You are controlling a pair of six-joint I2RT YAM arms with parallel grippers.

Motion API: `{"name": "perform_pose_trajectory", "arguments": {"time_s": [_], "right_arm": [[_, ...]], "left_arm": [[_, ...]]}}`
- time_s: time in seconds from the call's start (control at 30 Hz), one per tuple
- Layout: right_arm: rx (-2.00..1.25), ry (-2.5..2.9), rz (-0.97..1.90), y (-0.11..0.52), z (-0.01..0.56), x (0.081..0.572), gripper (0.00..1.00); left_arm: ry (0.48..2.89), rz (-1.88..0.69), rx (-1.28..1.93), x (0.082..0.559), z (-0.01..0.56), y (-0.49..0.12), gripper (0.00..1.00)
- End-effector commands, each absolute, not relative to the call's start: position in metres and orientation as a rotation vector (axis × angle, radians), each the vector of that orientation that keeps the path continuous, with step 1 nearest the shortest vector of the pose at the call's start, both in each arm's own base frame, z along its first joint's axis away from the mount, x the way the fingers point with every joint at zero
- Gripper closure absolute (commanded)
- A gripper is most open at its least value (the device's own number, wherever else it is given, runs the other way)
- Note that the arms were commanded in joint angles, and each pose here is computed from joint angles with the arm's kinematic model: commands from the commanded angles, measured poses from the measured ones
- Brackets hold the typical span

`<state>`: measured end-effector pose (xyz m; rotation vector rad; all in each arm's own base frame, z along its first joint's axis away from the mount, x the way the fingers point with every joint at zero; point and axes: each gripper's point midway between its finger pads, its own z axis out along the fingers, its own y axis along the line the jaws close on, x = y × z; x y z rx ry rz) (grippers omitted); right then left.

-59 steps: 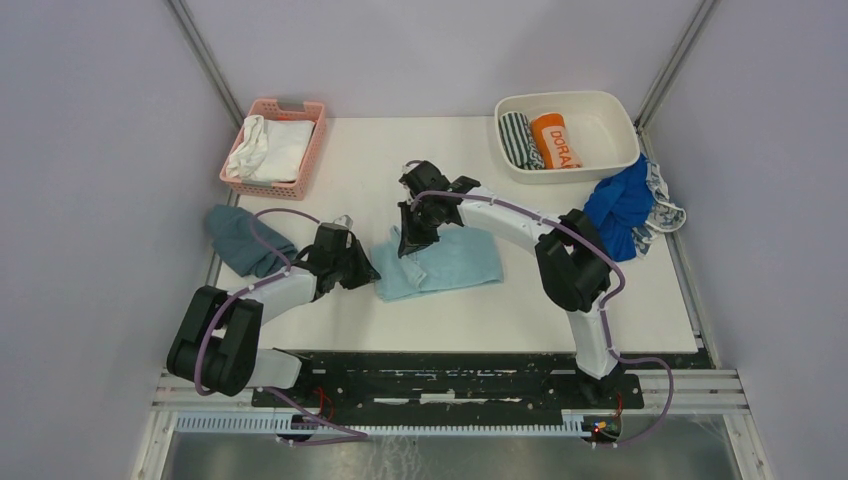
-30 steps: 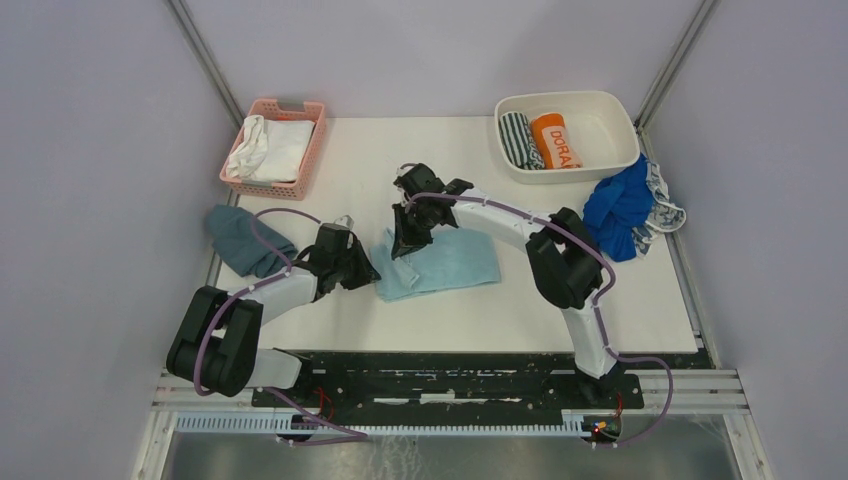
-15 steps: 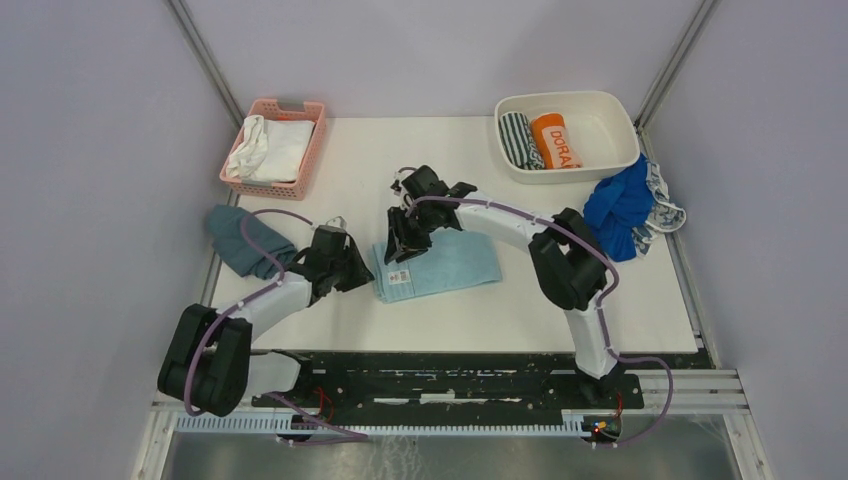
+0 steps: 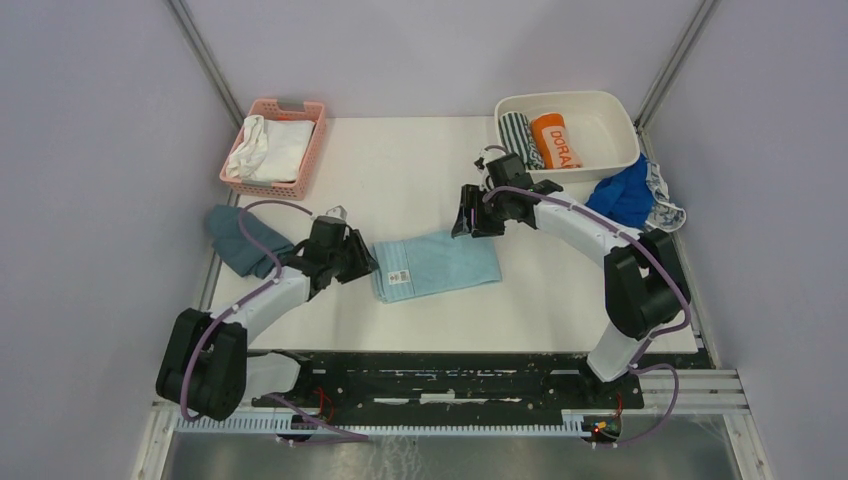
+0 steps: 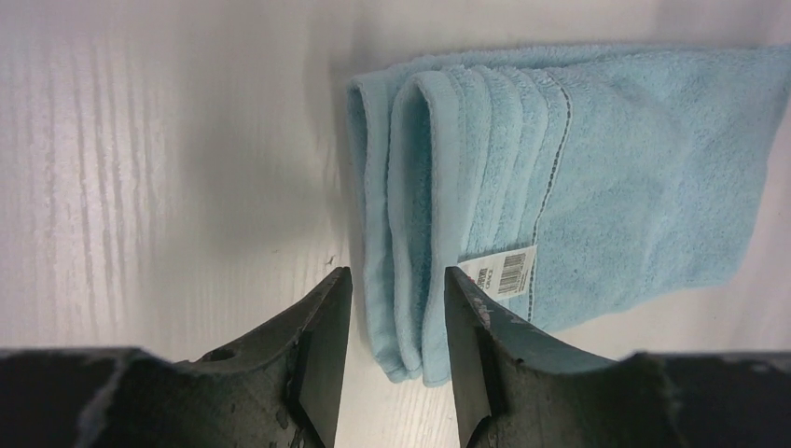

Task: Roll the towels
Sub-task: Fold the towel at the center of the board.

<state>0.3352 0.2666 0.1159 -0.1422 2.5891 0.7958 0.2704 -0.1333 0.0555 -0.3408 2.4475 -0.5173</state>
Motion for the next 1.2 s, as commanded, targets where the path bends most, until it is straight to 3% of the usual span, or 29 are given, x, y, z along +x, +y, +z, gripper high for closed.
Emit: {"name": "perform_pose_trajectory", "arguments": {"time_s": [0.0, 0.4, 0.67, 0.73, 0.83, 0.97, 1.17], "right_arm": [[-0.176, 2.527, 0.684, 0.247, 0.116, 0.342, 0.35], [-0.175, 2.579, 0.612, 0.232, 0.087, 0.345, 0.35], [-0.152, 2.603, 0.525, 0.214, 0.070, 0.341, 0.35], [-0.141, 2.595, 0.526, 0.211, 0.071, 0.343, 0.36], [-0.149, 2.578, 0.590, 0.217, 0.075, 0.345, 0.38], [-0.156, 2.521, 0.707, 0.232, 0.088, 0.354, 0.40], [-0.158, 2.426, 0.913, 0.254, 0.112, 0.376, 0.45]], "left_arm": [[2.403, -0.610, -0.339, 0.293, 0.068, -0.152, 0.52], [2.507, -0.541, -0.326, 0.300, 0.035, -0.155, 0.61], [2.567, -0.199, -0.444, 0.279, 0.001, -0.103, 0.90], [2.559, -0.165, -0.468, 0.277, 0.000, -0.096, 0.91], [2.552, -0.167, -0.467, 0.279, 0.007, -0.096, 0.81], [2.482, -0.210, -0.449, 0.290, 0.040, -0.100, 0.58], [2.364, -0.416, -0.372, 0.307, 0.103, -0.133, 0.51]]}}
